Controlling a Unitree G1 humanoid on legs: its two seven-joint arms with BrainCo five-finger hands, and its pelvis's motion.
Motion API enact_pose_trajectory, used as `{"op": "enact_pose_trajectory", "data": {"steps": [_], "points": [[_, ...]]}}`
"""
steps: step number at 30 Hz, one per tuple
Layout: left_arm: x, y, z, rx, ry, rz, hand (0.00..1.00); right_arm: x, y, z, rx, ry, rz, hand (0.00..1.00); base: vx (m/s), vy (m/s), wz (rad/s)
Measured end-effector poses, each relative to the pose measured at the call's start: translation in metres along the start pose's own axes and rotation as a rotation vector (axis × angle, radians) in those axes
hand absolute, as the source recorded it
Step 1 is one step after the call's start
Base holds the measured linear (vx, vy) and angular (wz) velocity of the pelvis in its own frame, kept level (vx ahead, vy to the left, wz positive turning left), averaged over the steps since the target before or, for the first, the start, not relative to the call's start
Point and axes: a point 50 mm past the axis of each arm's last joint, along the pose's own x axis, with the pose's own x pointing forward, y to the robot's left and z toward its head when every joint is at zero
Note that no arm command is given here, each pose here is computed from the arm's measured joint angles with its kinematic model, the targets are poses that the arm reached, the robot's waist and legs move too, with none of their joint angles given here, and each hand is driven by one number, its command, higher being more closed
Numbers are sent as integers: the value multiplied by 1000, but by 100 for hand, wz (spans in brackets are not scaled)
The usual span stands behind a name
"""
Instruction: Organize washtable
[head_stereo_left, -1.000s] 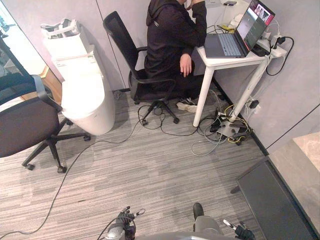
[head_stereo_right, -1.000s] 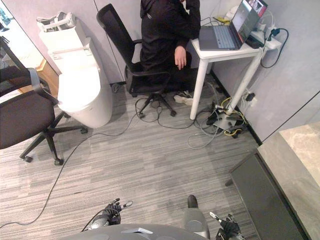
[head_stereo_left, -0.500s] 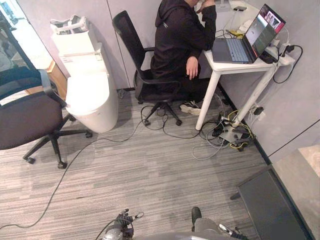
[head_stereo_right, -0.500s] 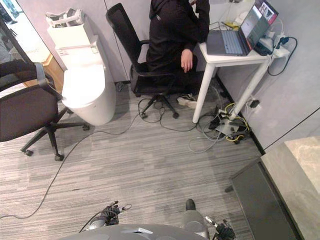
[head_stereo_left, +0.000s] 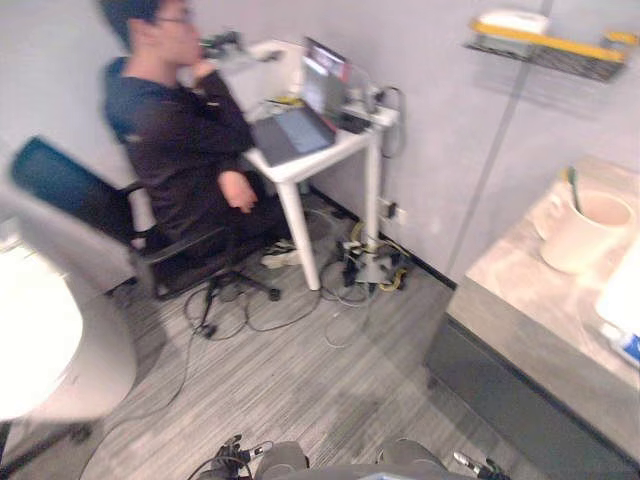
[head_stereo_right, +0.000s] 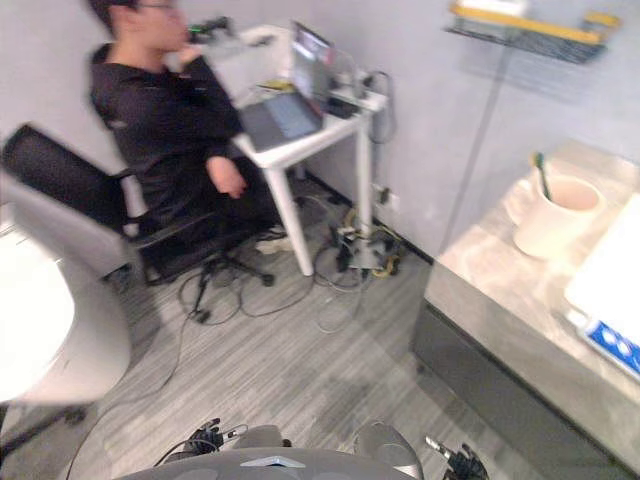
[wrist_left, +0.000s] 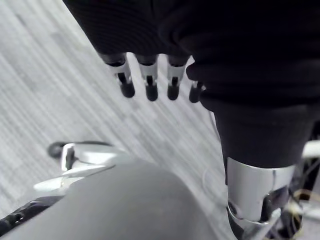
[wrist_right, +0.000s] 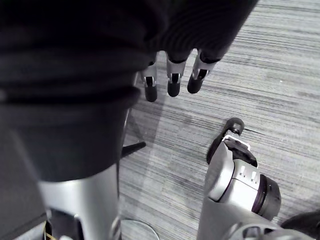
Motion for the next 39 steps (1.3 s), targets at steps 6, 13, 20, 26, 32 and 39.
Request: {"op": "enact_pose_trajectory", "data": {"steps": [6, 13, 20, 26, 32, 39], "points": [[13, 5, 52, 108, -129, -9, 0, -3, 16, -12, 10, 15, 43, 0, 155, 324, -132], [17, 4, 89, 102, -223, 8, 0, -1, 21, -8, -6, 26, 54, 0, 208, 64, -136], [17, -12, 70, 73, -163, -31, 0, 1, 22, 2, -70, -1, 66, 0, 223, -171, -70], [12, -12, 35, 60, -65, -33, 0, 0, 26, -5, -125, 19, 92, 0, 228, -271, -19], [10, -8, 23, -18, -28, -4, 0, 0, 35, -2, -228, -4, 145, 0, 7, -198, -16], [10, -11, 41, -61, -109, -4, 0, -1, 35, -4, -262, -2, 165, 0, -41, -55, -12]]}}
